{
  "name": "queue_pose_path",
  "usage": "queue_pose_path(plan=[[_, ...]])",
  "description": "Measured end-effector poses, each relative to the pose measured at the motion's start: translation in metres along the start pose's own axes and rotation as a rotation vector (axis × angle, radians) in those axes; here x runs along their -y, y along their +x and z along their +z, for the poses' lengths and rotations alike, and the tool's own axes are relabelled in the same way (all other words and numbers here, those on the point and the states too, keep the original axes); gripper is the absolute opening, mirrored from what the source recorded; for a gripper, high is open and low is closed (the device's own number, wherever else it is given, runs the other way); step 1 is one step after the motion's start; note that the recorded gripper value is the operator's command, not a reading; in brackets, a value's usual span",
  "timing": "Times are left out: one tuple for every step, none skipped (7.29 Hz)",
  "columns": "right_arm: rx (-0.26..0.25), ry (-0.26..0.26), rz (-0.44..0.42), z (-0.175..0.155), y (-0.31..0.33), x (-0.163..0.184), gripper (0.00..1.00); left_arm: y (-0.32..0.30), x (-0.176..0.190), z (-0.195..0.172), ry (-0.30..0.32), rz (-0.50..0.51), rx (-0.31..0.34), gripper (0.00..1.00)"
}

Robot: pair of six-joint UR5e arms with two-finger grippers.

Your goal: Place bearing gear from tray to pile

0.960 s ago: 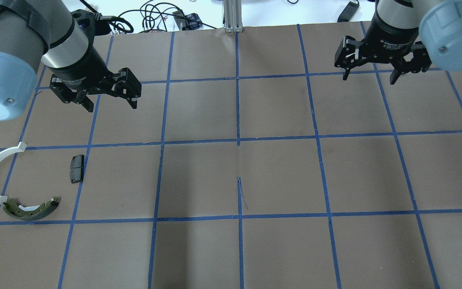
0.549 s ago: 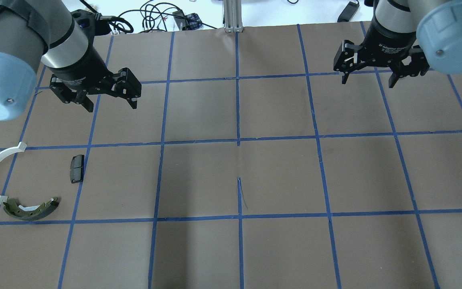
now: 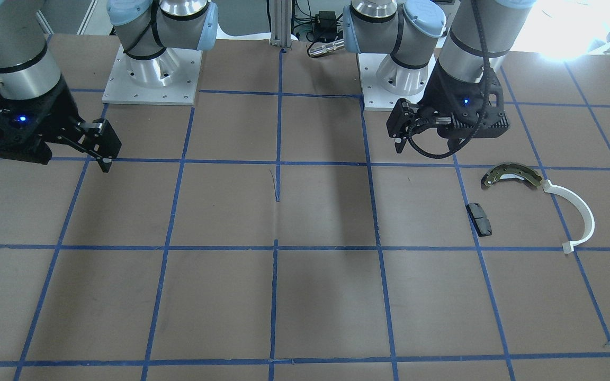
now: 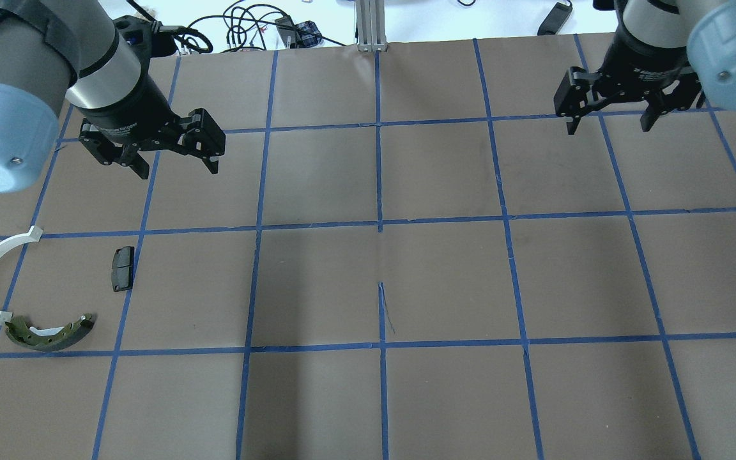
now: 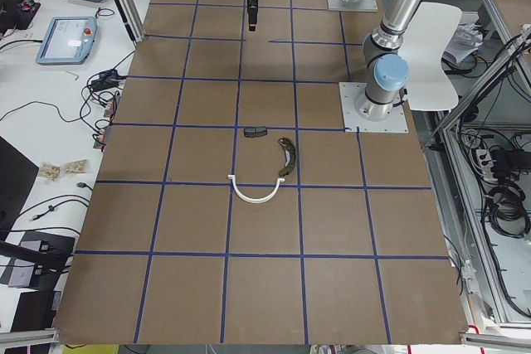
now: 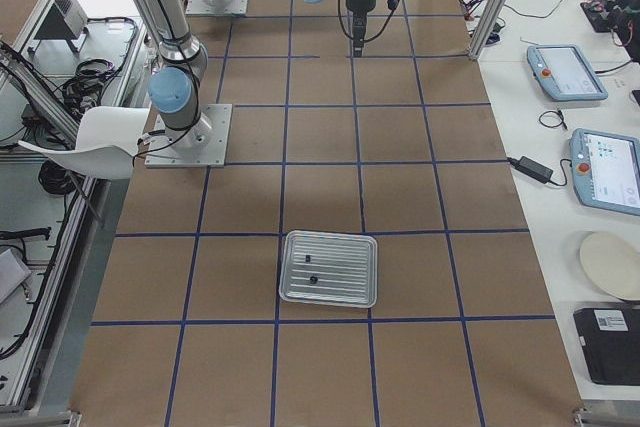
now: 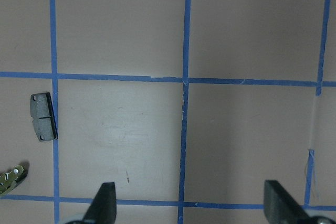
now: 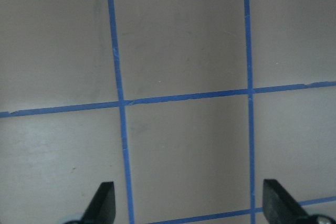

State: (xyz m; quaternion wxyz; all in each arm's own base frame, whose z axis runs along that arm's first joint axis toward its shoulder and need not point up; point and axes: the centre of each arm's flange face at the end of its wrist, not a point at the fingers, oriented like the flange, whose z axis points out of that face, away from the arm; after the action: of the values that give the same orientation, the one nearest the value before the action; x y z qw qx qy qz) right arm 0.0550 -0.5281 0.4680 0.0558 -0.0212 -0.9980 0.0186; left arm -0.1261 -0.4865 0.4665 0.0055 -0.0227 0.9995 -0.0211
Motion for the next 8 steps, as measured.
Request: queue_pose_path(plan=[[-0.008, -0.012, -0.049, 0.003, 0.051, 0.003, 1.0, 0.0, 0.0, 0.0, 0.0, 0.0, 0.0, 1.0], [-0.01, -0.024, -0.088, 0.007, 0.109, 0.001, 1.0, 0.0, 0.0, 0.0, 0.0, 0.0, 0.0, 1.0], [-0.006, -0.042, -0.098, 0.016, 0.173, -0.006, 1.0, 0.0, 0.0, 0.0, 0.0, 0.0, 0.0, 1.0], [-0.001, -0.056, -0.098, 0.024, 0.229, -0.019, 1.0, 0.0, 0.0, 0.0, 0.0, 0.0, 0.0, 1.0], [0.002, -0.067, -0.122, 0.035, 0.268, -0.028, 1.0, 0.0, 0.0, 0.0, 0.0, 0.0, 0.0, 1.0], [0.013, -0.087, -0.165, 0.056, 0.304, -0.031, 1.0, 0.0, 0.0, 0.0, 0.0, 0.001, 0.0, 1.0], [0.025, -0.099, -0.199, 0.087, 0.345, -0.034, 1.0, 0.0, 0.0, 0.0, 0.0, 0.001, 0.0, 1.0], [0.02, -0.097, -0.237, 0.121, 0.388, -0.038, 1.0, 0.0, 0.0, 0.0, 0.0, 0.001, 0.0, 1.0]])
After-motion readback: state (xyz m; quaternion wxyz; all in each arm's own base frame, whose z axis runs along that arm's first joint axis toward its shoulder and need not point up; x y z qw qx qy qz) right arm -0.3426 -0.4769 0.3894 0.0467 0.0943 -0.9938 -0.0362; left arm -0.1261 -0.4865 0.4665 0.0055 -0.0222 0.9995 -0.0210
